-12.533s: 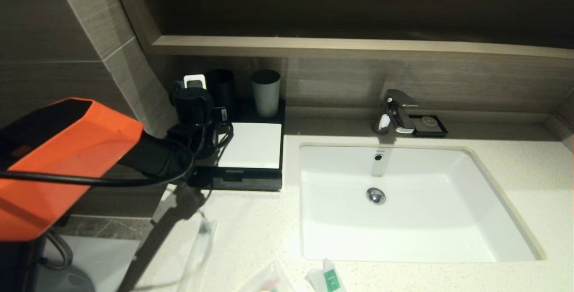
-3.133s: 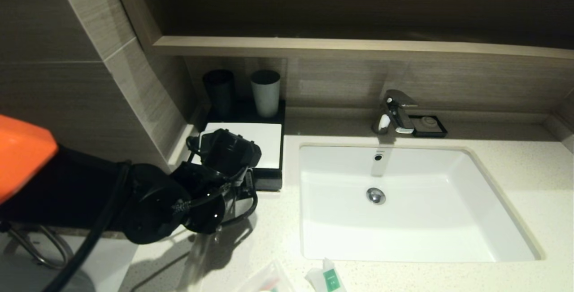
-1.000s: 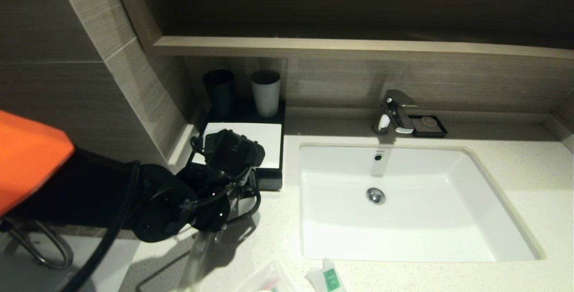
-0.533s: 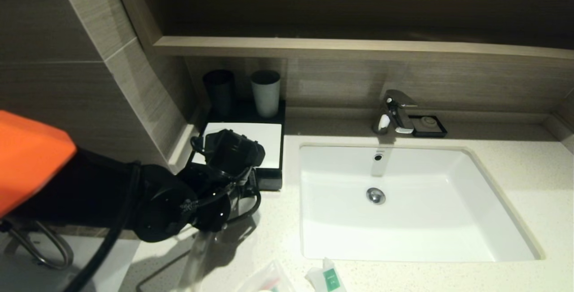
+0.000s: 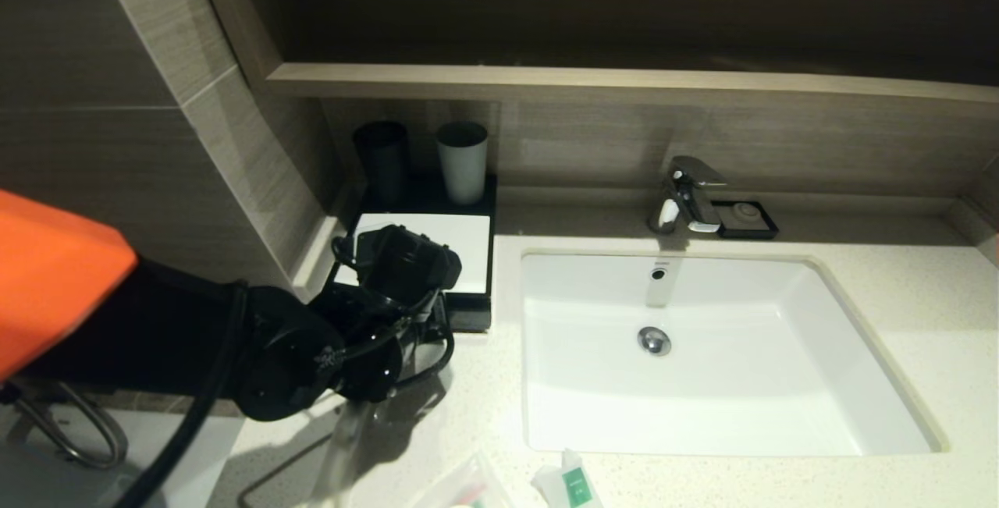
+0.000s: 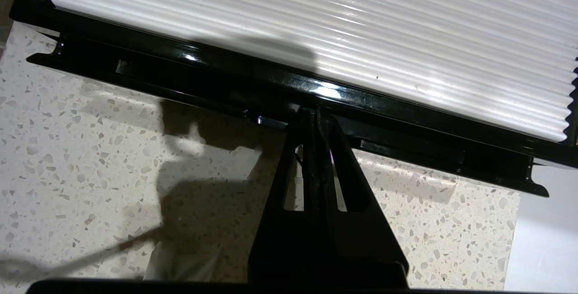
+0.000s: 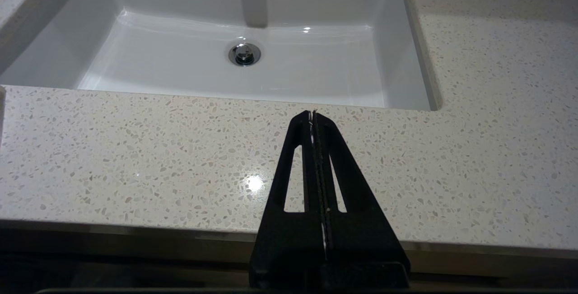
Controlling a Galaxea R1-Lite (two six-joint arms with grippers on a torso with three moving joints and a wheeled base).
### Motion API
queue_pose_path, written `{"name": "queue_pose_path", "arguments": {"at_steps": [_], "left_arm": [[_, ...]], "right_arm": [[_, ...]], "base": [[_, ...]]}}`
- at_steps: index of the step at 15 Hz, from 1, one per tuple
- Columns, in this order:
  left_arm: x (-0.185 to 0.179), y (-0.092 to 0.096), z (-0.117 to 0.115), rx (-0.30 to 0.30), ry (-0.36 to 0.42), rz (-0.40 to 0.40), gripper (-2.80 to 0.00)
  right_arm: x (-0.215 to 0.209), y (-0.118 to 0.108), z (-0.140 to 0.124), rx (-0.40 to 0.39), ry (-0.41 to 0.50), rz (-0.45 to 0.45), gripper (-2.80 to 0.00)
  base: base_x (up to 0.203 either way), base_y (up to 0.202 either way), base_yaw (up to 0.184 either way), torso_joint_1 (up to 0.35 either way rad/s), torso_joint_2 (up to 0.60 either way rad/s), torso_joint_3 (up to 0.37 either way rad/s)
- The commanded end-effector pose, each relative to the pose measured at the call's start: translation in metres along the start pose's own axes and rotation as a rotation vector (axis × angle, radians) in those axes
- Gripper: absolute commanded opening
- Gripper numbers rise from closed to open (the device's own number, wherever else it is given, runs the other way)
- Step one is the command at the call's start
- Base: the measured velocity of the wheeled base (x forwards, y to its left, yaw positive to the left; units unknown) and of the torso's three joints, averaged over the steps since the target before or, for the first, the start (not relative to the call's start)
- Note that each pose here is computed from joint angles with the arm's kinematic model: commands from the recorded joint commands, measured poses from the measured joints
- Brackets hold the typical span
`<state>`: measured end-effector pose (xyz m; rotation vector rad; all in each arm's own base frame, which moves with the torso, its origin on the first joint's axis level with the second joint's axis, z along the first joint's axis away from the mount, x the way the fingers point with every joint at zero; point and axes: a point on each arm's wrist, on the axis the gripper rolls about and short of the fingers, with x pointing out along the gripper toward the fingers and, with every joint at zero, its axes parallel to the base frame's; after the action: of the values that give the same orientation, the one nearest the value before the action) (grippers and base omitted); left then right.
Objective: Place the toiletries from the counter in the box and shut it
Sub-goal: Open the drawer
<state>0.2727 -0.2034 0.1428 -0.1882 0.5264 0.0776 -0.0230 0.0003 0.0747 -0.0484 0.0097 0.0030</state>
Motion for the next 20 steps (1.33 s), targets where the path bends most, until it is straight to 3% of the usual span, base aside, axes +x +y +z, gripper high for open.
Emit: {"name": "queue_pose_path", "arguments": {"at_steps": [1, 20], "left_arm": [[0.0023, 0.0, -0.0017, -0.001, 0.004, 0.006, -2.8], [-0.0011, 0.0028, -0.0017, 0.025, 0.014, 0.013, -2.8]], "right_arm": [[0.0, 0.0, -0.0001, -0.001, -0.001, 0.0, -2.8], [0.0, 0.0, -0.0001, -0.001, -0.001, 0.0, -2.8]], "base": [[0.0, 0.0, 0.0, 0.0, 0.0, 0.0], [0.0, 0.0, 0.0, 0.0, 0.0, 0.0]]}}
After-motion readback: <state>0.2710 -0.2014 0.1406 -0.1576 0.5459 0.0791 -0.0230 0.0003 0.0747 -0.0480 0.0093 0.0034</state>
